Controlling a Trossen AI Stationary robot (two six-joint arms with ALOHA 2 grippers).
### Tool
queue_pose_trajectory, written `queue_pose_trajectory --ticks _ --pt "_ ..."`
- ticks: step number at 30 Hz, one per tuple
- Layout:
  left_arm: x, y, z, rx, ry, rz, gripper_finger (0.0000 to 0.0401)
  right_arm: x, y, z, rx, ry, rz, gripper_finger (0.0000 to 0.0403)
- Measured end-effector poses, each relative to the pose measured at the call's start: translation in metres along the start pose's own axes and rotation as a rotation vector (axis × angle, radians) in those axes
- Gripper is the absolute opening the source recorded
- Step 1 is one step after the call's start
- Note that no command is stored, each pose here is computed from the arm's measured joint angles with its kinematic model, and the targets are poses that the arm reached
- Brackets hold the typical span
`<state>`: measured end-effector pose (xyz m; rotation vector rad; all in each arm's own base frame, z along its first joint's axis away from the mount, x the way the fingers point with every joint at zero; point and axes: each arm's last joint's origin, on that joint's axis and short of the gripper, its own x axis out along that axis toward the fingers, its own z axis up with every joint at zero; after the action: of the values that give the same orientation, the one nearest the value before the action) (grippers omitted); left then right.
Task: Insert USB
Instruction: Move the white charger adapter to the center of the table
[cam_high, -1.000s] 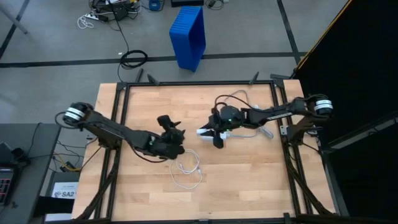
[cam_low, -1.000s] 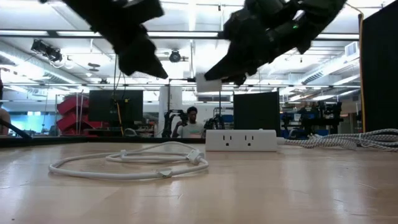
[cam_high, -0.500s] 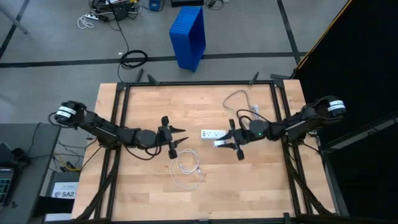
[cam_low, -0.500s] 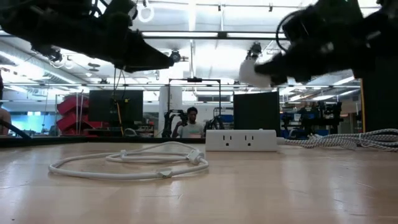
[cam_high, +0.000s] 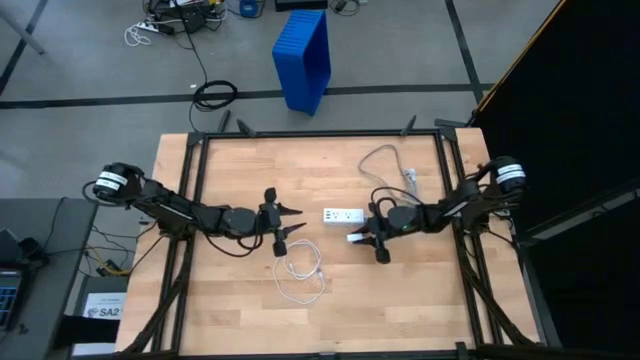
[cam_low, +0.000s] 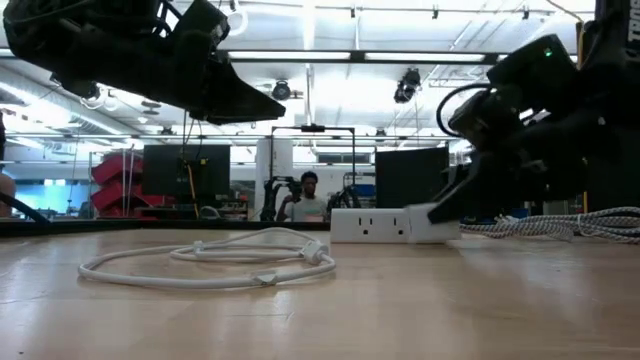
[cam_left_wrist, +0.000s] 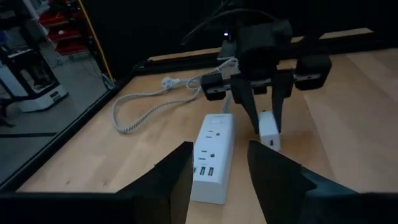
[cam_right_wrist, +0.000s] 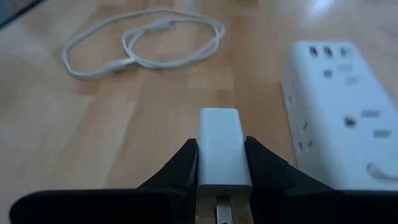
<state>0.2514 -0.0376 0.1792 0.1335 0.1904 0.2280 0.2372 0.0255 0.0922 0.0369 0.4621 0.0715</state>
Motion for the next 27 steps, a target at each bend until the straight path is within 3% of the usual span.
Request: queue_pose_trajectory --ticks 4,13,27 --pt "0.0001 -0.0001 -0.0005 0.006 0.004 0.000 0.0136 0.0027 -0.0011 -0.0030 0.017 0.005 -0.033 0.0070" --pt "0.0001 -0.0002 -0.0010 0.007 0.008 -0.001 0.0136 0.0028 -0.0015 -0.0064 0.020 0.030 -0.040 0.0127" --pt "0.0000 -0.0003 -0.0044 0.019 0.042 -0.003 0.0136 0.0028 0.0009 -0.0058 0.070 0.030 0.040 0.0129"
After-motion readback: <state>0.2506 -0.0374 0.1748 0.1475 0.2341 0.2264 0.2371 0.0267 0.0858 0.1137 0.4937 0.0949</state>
